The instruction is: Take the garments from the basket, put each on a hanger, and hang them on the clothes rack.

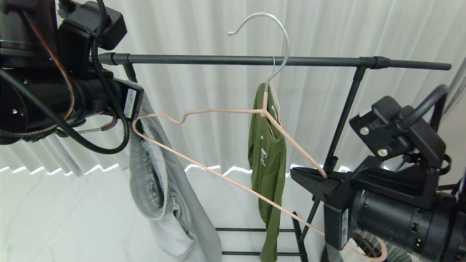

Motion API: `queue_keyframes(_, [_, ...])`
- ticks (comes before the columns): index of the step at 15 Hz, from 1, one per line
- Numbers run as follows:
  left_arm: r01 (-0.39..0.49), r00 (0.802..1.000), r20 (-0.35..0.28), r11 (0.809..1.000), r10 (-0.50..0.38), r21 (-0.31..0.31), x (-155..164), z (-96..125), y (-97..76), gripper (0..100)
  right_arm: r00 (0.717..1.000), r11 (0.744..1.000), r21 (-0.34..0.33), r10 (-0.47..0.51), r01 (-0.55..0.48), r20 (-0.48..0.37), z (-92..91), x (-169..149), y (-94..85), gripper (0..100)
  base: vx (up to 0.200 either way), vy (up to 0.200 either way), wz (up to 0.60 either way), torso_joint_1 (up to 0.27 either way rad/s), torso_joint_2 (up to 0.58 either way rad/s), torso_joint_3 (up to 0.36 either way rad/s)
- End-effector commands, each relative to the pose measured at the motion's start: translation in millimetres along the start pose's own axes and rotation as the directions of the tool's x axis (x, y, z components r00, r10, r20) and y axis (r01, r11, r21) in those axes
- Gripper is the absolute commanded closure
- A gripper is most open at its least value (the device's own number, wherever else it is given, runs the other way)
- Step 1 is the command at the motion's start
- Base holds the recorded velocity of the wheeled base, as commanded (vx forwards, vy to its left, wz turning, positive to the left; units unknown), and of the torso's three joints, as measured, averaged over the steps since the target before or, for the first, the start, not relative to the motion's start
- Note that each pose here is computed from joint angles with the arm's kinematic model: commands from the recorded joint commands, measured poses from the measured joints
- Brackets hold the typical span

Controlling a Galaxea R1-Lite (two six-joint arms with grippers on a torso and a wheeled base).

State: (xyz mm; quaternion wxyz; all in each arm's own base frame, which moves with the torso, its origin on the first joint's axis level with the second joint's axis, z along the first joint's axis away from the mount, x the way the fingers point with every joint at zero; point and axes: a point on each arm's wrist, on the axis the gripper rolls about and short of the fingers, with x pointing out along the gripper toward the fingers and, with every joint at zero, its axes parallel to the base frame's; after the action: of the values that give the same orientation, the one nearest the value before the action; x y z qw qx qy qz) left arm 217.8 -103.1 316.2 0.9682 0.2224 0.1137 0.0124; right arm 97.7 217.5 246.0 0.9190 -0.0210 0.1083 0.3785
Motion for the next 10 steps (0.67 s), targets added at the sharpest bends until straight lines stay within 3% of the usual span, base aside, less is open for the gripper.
queue_keyframes(1, [0.003, 1.0, -0.009, 1.0, -0.003, -0.003, 5, 0, -3.3, 100, 1.0, 1.0, 0.0, -0.029, 0.029, -0.013, -1.9, 18, -0.3, 100, 0.0, 0.0, 0.0, 0.0, 0.0, 0.0])
queue_keyframes(5, [0.026, 0.999, -0.02, 0.998, -0.027, -0.063, 10, 0, -13.0, 100, 0.998, 0.998, 0.027, -0.06, 0.059, 0.018, 5.6, 37, 2.2, 100, 0.0, 0.0, 0.0, 0.0, 0.0, 0.0])
queue_keyframes(8, [0.024, 1.0, -0.019, 0.997, -0.025, -0.07, 11, 1, -13.0, 100, 1.0, 0.998, 0.063, 0.02, -0.022, 0.018, 5.7, 27, 20.1, 100, 0.0, 0.0, 0.0, 0.0, 0.0, 0.0])
queue_keyframes(10, [0.022, 1.0, -0.018, 0.996, -0.023, -0.085, 15, 4, -14.6, 100, 0.995, 0.987, 0.134, 0.096, -0.093, -0.02, -1.5, 18, 39.2, 100, 0.0, 0.0, 0.0, 0.0, 0.0, 0.0])
